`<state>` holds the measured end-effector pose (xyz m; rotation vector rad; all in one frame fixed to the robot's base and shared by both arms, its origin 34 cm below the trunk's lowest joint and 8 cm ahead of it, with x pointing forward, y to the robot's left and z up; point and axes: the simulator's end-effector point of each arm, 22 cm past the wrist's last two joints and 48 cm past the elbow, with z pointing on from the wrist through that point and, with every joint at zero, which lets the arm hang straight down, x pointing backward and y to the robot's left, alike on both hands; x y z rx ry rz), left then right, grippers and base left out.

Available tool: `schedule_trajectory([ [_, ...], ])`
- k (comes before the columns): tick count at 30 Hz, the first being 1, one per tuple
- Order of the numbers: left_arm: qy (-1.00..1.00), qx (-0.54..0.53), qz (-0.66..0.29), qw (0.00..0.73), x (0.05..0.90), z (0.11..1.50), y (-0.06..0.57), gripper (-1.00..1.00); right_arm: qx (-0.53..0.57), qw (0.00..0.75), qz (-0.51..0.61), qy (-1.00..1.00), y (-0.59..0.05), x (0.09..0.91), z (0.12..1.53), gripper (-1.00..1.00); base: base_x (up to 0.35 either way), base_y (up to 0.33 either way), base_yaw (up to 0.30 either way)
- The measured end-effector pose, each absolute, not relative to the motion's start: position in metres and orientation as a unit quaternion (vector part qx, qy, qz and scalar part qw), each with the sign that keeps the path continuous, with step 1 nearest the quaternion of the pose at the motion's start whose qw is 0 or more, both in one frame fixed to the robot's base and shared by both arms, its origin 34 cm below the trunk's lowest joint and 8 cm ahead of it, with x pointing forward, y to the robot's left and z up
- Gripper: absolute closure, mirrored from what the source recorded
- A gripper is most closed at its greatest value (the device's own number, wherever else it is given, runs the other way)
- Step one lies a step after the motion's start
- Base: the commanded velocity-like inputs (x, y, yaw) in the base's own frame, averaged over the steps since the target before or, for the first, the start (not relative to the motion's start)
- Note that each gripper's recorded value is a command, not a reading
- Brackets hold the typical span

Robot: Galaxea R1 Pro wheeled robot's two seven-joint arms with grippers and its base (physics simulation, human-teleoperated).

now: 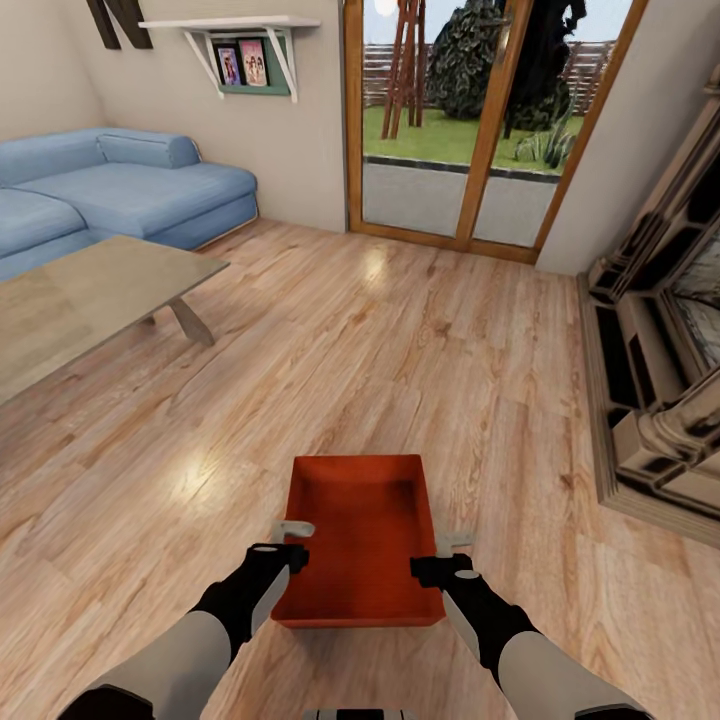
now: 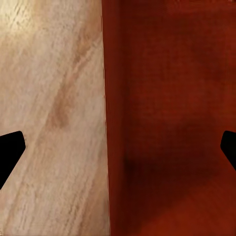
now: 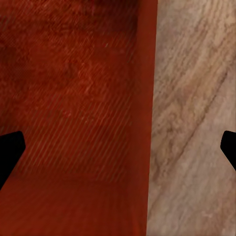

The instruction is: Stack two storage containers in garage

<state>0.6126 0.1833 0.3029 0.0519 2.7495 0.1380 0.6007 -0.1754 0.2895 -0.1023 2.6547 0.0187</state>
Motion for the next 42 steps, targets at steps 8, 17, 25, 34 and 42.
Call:
schedule_trajectory([
  [8, 0.981, -0.032, 0.050, 0.186, 0.611, 0.301, 0.203, -1.00, -0.037, 0.240, 0.008, 0.970, -0.174, 0.601, 0.290, -1.00, 0.000, 0.000, 0.000],
  [17, 0.981, -0.040, 0.051, 0.185, 0.611, 0.300, 0.207, -1.00, -0.037, 0.240, 0.006, 0.970, -0.176, 0.601, 0.290, -1.00, 0.000, 0.000, 0.000],
  [25, 0.980, -0.040, 0.053, 0.185, 0.611, 0.300, 0.209, -1.00, -0.036, 0.241, 0.003, 0.970, -0.181, 0.601, 0.289, -1.00, 0.000, 0.000, 0.000],
  [34, 0.980, -0.040, 0.054, 0.185, 0.611, 0.300, 0.210, -1.00, -0.036, 0.241, 0.002, 0.970, -0.182, 0.601, 0.289, -1.00, 0.000, 0.000, 0.000],
  [42, 0.980, -0.040, 0.055, 0.185, 0.611, 0.300, 0.211, -1.00, -0.034, 0.240, 0.001, 0.970, -0.184, 0.601, 0.289, -1.00, 0.000, 0.000, 0.000],
])
